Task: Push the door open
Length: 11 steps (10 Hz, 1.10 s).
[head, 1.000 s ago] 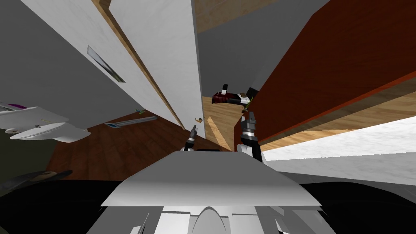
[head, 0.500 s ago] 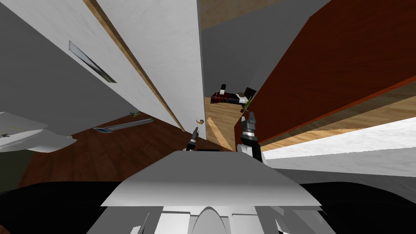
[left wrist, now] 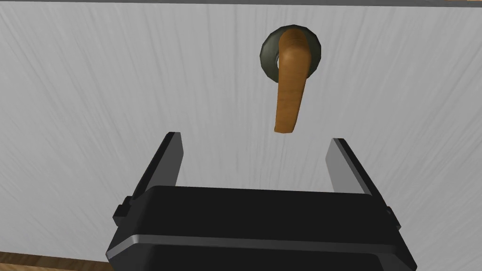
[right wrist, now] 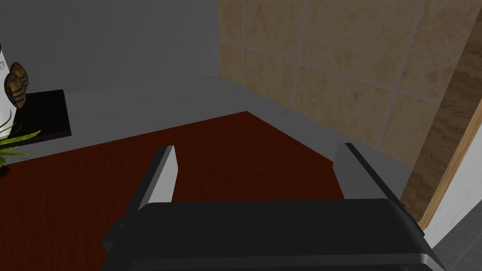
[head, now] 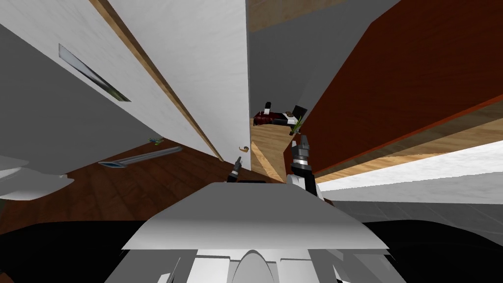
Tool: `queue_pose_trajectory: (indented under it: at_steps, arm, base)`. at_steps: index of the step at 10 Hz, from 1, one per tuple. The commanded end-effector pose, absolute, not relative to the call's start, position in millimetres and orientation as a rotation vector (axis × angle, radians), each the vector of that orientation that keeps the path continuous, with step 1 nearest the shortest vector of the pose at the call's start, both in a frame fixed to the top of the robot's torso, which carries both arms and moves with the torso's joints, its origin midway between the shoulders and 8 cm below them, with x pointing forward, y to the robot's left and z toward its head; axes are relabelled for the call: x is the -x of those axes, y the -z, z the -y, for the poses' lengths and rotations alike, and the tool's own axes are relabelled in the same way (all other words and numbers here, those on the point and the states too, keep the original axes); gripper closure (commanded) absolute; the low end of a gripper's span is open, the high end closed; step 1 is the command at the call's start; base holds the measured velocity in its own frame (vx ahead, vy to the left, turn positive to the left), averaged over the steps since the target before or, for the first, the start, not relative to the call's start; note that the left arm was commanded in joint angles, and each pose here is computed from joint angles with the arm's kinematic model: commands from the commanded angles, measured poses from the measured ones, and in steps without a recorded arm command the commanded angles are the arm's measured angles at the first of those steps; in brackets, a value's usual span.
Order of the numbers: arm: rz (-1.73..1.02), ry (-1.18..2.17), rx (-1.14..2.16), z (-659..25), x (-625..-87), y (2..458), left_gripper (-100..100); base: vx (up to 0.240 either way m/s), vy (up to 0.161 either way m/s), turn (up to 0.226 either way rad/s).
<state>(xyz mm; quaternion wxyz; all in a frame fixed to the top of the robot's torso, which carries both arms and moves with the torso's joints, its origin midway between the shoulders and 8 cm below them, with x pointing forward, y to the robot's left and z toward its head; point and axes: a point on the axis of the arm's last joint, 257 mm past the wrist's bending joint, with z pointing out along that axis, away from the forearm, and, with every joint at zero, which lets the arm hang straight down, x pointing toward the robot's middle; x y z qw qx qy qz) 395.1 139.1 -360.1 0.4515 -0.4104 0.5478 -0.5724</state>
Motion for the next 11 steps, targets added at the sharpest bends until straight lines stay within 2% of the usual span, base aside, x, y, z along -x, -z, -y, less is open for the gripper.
queue_pose_trajectory:
  at_steps: [1, 6, 11]
  arm:
    - [-1.374, 1.417, 1.028, -136.7, -392.0, 369.7, -100]
    - [-1.412, 1.418, 1.053, -131.4, -386.1, 387.4, -100]
    - [-1.404, 1.409, 1.062, -133.9, -391.7, 390.3, -100]
  base:
    - [0.07, 0.143, -0.046]
    - [0.041, 0.1, -0.049]
    - [0.166, -0.038, -0.026]
